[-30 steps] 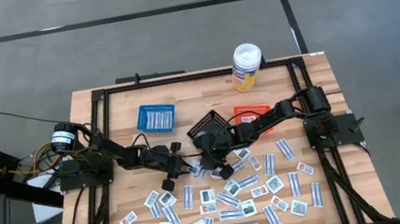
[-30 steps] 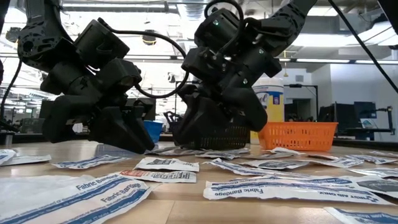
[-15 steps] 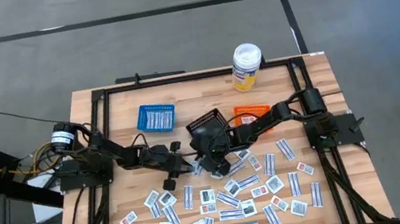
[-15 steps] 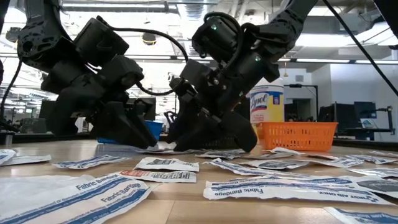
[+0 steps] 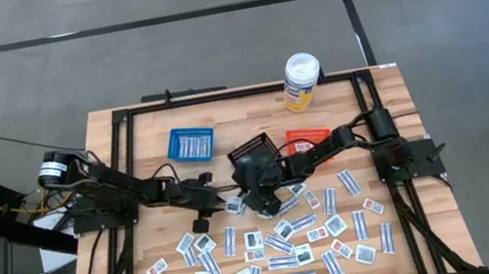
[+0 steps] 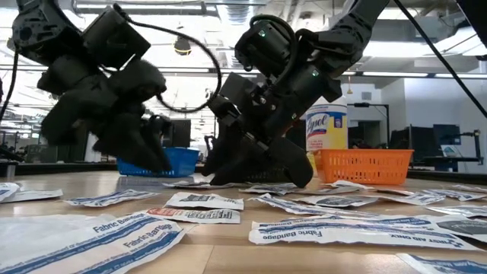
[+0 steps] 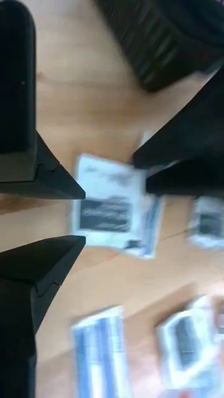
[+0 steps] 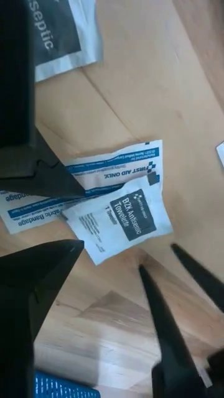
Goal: Pick & Place First Aid Supplies
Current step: Put the towelette pack into the black bin
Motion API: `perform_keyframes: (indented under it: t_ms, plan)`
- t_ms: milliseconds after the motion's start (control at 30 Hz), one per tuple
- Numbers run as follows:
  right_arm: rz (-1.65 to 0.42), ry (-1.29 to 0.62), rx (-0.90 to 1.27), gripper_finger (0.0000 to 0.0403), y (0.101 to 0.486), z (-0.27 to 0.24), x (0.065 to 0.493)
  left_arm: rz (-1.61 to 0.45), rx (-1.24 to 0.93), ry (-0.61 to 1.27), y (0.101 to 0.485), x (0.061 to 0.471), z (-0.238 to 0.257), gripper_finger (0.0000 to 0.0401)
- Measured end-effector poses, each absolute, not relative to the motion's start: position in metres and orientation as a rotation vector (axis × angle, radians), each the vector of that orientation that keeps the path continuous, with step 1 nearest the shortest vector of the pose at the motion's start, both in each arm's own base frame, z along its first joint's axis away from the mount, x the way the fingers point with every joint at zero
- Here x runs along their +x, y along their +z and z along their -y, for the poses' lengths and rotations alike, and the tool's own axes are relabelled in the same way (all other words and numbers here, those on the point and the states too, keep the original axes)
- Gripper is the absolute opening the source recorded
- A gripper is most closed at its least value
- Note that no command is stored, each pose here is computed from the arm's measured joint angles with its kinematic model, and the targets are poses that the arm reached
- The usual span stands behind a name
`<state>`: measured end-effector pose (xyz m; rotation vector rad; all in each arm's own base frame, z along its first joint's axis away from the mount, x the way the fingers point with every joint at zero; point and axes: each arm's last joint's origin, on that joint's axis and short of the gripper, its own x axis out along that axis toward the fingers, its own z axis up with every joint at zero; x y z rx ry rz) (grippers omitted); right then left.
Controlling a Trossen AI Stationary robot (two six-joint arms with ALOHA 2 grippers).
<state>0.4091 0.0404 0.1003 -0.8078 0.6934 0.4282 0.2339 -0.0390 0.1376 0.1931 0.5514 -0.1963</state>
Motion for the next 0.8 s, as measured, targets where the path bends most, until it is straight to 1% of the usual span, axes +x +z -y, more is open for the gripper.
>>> perform_keyframes:
  t_ms: [67,167,333,467,533,633,767,800]
  plan:
    - [-0.691,0.428,-0.808,0.0116,0.1,-0.04,0.409,-0.569,0.198,-0.204,0.129,0.237,0.039,0.0106]
    - [-0.688,0.427,-0.808,0.0116,0.1,-0.041,0.409,-0.518,0.203,-0.212,0.122,0.246,0.041,0.0106]
    - [-0.688,0.428,-0.807,0.0116,0.1,-0.041,0.409,-0.447,0.275,-0.235,0.121,0.252,0.039,0.0106]
    - [-0.687,0.429,-0.807,0.0115,0.1,-0.04,0.41,-0.45,0.248,-0.223,0.121,0.252,0.035,0.0106]
    - [-0.687,0.429,-0.806,0.0109,0.1,-0.04,0.41,-0.45,0.247,-0.219,0.121,0.252,0.035,0.0106]
    - [-0.689,0.431,-0.806,0.008,0.1,-0.041,0.409,-0.45,0.247,-0.218,0.121,0.252,0.035,0.0106]
    - [-0.692,0.433,-0.806,0.0018,0.099,-0.041,0.409,-0.443,0.247,-0.213,0.122,0.252,0.035,0.0106]
    - [-0.692,0.434,-0.81,0.0009,0.099,-0.041,0.409,-0.433,0.249,-0.21,0.125,0.252,0.035,0.0106]
